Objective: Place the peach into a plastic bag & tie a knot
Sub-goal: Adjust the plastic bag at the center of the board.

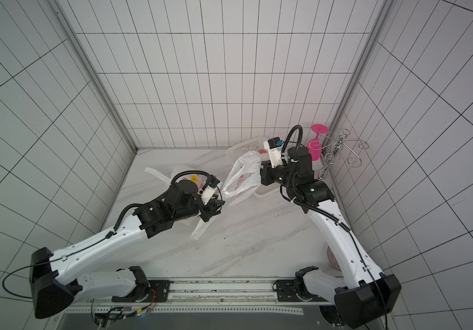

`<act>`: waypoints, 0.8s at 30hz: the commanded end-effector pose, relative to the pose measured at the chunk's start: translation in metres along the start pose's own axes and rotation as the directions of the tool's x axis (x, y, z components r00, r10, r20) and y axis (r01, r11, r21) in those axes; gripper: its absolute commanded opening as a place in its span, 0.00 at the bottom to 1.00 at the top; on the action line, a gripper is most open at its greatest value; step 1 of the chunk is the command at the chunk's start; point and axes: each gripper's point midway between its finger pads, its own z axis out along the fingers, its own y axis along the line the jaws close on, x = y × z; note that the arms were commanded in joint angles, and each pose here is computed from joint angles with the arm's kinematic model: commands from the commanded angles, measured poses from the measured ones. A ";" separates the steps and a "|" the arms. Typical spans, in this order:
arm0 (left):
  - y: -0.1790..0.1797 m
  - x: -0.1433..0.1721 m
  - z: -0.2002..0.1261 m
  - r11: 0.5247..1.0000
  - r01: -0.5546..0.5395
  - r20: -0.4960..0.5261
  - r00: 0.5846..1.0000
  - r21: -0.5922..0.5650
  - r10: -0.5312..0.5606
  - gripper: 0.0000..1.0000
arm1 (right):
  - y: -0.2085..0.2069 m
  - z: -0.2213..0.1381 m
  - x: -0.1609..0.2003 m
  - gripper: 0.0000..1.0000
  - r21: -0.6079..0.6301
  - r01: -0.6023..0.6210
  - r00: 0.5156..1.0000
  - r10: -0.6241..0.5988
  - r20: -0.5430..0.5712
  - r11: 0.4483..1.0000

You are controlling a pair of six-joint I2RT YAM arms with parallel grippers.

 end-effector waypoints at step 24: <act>0.072 0.022 -0.021 0.787 0.617 -0.412 0.715 -0.006 -0.564 0.00 | -0.021 -0.024 0.062 0.77 0.019 -0.433 0.880 0.427 -0.206 0.901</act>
